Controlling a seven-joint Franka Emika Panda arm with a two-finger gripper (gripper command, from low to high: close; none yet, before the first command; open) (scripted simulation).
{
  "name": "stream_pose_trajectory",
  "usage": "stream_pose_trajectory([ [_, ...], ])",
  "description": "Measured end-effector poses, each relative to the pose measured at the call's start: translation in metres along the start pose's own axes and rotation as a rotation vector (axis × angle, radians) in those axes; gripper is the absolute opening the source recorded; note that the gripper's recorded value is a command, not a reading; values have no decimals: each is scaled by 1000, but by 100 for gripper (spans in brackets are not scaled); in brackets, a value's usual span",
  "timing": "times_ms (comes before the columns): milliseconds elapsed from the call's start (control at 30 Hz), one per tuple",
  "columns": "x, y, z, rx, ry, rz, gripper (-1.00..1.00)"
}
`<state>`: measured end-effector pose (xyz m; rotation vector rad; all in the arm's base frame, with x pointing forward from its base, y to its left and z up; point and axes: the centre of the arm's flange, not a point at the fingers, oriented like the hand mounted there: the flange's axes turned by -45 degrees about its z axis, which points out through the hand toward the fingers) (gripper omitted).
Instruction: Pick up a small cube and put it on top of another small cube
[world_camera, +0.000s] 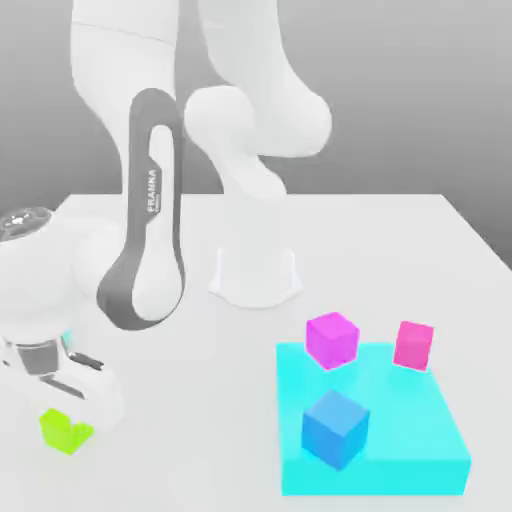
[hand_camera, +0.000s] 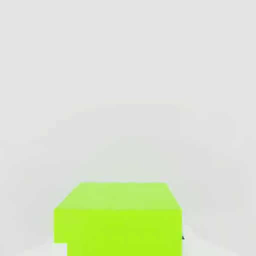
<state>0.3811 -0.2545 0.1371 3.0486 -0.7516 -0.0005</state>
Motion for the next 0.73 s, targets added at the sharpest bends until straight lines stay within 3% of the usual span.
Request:
stream_pose_trajectory([
  [167, 2, -20, -55, 10, -1, -41, -100],
  [333, -8, -157, -101, 39, -8, -335, -100],
  [500, -89, -329, -153, 17, -5, -755, -100],
  [600, -123, -371, -128, 5, -1, -874, -100],
  [633, -102, -348, -116, 5, -1, -806, 100],
  [733, -103, -348, -116, 5, -1, -806, 100],
])
